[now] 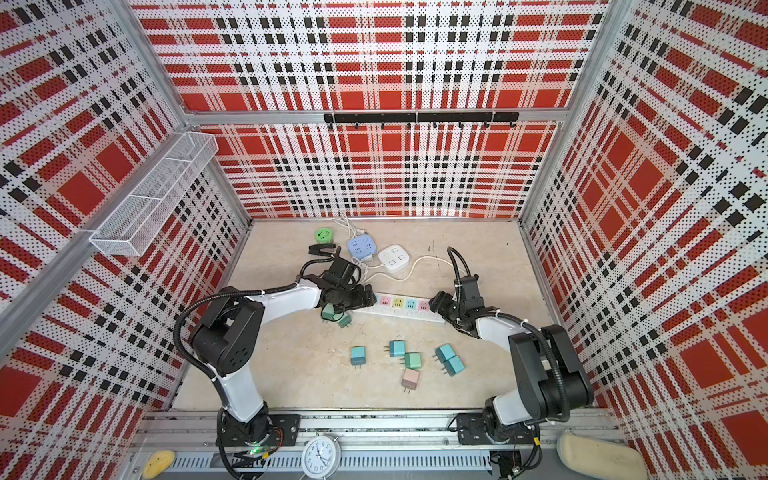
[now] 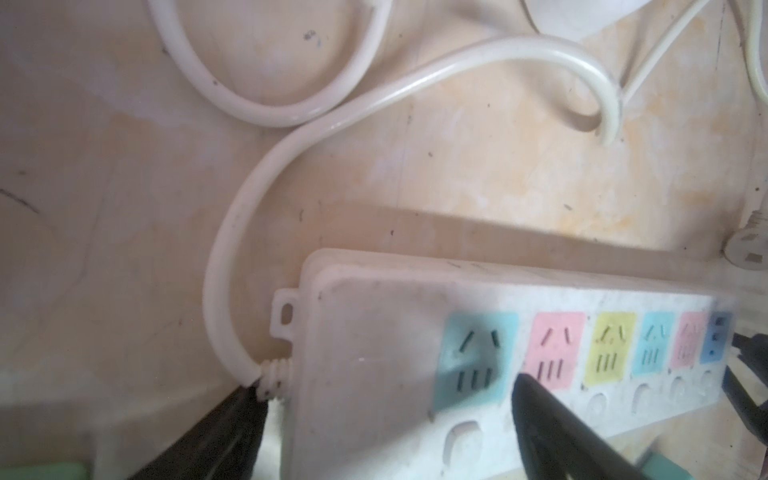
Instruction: Insert the plug
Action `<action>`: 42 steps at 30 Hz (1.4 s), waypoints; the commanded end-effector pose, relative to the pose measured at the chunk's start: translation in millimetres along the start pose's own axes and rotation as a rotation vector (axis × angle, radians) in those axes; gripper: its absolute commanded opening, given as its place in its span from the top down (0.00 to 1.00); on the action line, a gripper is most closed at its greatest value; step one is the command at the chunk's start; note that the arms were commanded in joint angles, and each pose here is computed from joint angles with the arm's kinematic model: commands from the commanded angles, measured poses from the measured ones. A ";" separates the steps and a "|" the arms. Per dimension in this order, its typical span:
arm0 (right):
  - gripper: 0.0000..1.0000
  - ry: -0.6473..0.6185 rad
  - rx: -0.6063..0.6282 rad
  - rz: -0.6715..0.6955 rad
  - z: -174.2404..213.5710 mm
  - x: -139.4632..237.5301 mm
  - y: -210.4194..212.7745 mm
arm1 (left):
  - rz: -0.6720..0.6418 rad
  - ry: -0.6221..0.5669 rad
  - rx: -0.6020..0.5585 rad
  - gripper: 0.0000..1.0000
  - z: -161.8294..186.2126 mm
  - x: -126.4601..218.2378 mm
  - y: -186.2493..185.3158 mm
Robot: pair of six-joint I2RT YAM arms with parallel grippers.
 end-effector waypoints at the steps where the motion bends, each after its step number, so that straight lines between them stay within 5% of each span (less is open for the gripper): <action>1: 0.26 0.004 0.080 -0.060 -8.5 -4.7 25.8 | -0.011 0.010 0.019 0.08 4.5 -4.5 6.9; 21: 0.23 0.076 0.255 -0.114 -21.9 -30.0 60.8 | -0.049 -0.064 0.016 0.05 -11.7 5.6 21.7; 31: 0.09 -0.030 0.307 -0.042 -34.1 2.4 60.5 | -0.076 -0.175 -0.034 0.01 -21.1 41.9 19.5; 36: 0.06 -0.130 0.328 0.010 -41.9 33.1 58.0 | -0.058 -0.315 -0.060 0.01 -25.3 80.7 13.7; 42: 0.06 -0.281 0.339 0.043 -48.5 71.6 52.0 | -0.063 -0.643 -0.175 0.01 -13.4 161.1 -8.7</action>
Point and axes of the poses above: each gripper's point midway between its finger pads, its own x axis back along the fingers, its own y axis along the line the jaws close on, z = x × y, the point moved 4 cm from there along x, back along the fingers, and after that the axes turned 5 degrees about -x, right-handed, at the moved point
